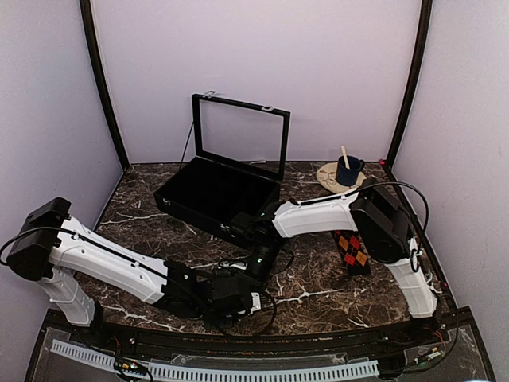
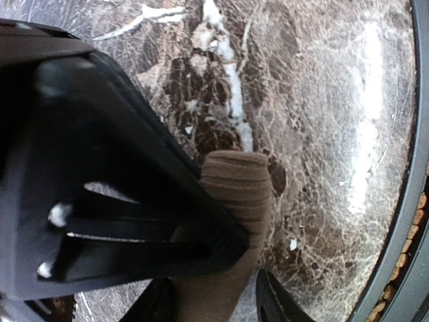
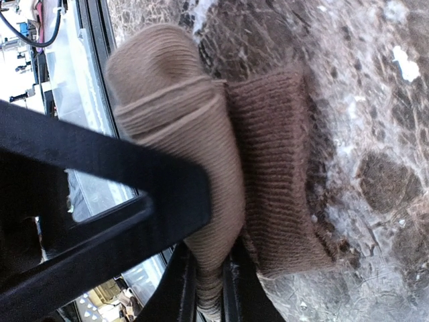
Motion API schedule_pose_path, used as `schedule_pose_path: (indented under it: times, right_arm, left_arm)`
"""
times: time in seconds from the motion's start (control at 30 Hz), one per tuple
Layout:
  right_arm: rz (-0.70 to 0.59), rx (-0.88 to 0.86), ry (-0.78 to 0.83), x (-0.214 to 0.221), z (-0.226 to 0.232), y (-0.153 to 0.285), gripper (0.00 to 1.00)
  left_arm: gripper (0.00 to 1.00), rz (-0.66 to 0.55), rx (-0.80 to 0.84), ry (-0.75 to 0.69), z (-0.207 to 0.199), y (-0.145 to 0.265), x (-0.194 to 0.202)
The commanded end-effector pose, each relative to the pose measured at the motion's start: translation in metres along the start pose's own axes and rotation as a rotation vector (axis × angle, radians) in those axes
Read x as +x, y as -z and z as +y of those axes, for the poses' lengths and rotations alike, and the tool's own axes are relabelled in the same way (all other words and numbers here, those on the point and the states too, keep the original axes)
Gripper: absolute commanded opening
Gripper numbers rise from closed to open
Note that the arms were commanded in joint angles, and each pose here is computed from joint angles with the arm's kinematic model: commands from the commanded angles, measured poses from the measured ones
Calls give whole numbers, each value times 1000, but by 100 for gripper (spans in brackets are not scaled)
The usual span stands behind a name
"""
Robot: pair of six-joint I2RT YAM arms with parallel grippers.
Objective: Roll the socks
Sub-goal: Pick up the sock from the center of the board.
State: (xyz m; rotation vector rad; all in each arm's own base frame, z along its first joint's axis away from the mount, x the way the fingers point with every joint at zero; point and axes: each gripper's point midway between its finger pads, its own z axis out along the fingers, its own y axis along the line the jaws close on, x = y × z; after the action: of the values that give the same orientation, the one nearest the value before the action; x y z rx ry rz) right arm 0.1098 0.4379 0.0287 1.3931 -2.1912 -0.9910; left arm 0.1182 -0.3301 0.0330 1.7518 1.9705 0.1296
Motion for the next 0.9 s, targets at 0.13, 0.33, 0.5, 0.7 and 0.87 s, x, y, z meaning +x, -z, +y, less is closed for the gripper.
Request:
schedule_pose_path:
  times: [0.13, 0.33, 0.5, 0.7, 0.87]
  right_arm:
    - [111, 68, -96, 29, -32, -18, 0]
    - [113, 55, -97, 29, -30, -19, 0]
    - [115, 37, -100, 28, -29, -20, 0]
    - [115, 15, -100, 26, -27, -22, 0]
    - [113, 17, -107, 27, -29, -22, 0]
  left_arm:
    - [46, 11, 1, -48, -5, -10, -1]
    - [41, 53, 56, -85, -16, -21, 7]
    - [31, 96, 107, -93, -24, -30, 17]
    - [18, 141, 192, -90, -37, -39, 30]
    - [1, 191, 292, -83, -52, -44, 42]
